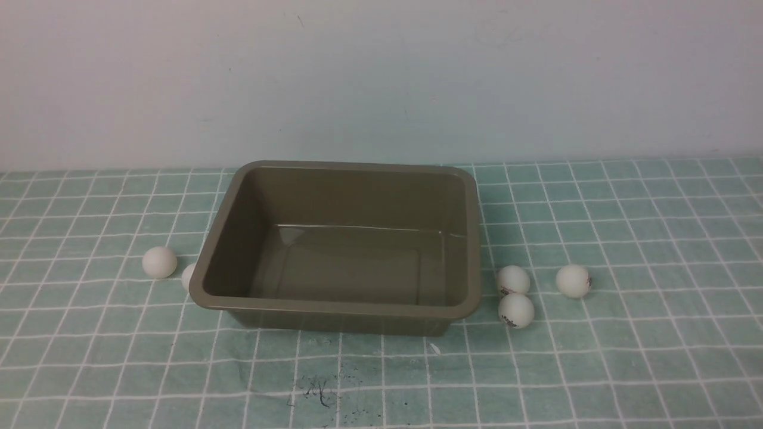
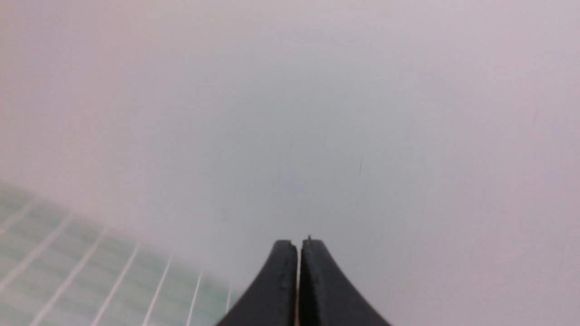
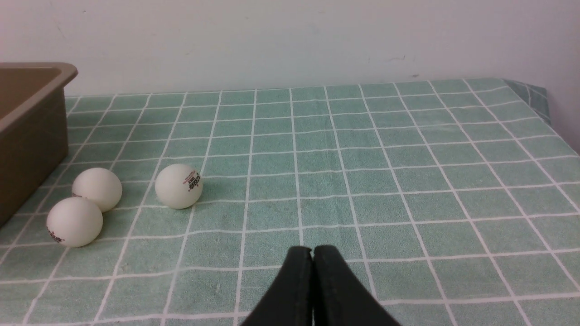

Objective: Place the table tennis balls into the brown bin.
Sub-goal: 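Reach for and grasp a ping pong ball on the table beside the basket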

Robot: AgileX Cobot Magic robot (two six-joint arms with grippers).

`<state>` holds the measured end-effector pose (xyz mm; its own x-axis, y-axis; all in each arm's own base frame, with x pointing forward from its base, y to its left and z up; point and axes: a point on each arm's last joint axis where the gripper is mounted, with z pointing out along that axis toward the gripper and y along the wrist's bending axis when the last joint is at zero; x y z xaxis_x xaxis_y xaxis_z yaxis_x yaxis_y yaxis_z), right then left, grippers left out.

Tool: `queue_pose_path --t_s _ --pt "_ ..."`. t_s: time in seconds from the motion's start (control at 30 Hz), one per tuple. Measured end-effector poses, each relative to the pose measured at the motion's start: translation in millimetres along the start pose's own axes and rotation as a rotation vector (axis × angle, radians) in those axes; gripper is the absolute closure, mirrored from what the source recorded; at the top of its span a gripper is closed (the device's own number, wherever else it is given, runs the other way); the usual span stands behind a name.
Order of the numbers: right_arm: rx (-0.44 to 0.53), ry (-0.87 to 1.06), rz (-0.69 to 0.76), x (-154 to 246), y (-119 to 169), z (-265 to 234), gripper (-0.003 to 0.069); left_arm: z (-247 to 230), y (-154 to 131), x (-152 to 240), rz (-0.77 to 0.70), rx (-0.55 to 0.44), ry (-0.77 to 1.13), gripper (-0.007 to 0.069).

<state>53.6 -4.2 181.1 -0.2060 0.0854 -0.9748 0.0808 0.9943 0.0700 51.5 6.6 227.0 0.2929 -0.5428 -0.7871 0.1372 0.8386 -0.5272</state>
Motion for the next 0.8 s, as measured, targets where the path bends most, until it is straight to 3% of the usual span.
queue_pose_path --t_s 0.07,0.17,0.27,0.37,0.43,0.53,0.6,0.7,0.8 --pt "0.0 0.0 0.0 0 0 0 0.0669 0 -4 -14 -0.025 0.017 -0.117 0.063" --pt "0.001 0.0 -0.004 0 0 0 0.0669 8 -23 -41 -0.051 0.047 -0.131 0.063" --pt "0.003 -0.002 -0.009 0 0 0 0.0669 29 -47 -58 -0.036 0.045 0.036 0.063" --pt "-0.004 -0.007 -0.006 -1 0 0 0.0669 54 -63 -61 0.044 0.011 0.325 0.063" --pt "-0.019 -0.04 0.074 -2 1 1 0.0669 83 -71 -52 0.135 -0.039 0.623 0.063" --pt "-0.075 -0.142 0.325 -11 4 0 0.0669 117 -64 -23 0.229 -0.105 1.011 0.063" --pt "-0.105 -0.198 0.476 -17 5 -1 0.0669 132 -56 -6 0.255 -0.135 1.164 0.063" --pt "-0.142 -0.27 0.705 -24 3 -3 0.0669 156 -41 19 0.304 -0.178 1.295 0.063" --pt "-0.148 -0.283 0.751 -25 3 -3 0.0669 169 -32 26 0.317 -0.216 1.294 0.063"
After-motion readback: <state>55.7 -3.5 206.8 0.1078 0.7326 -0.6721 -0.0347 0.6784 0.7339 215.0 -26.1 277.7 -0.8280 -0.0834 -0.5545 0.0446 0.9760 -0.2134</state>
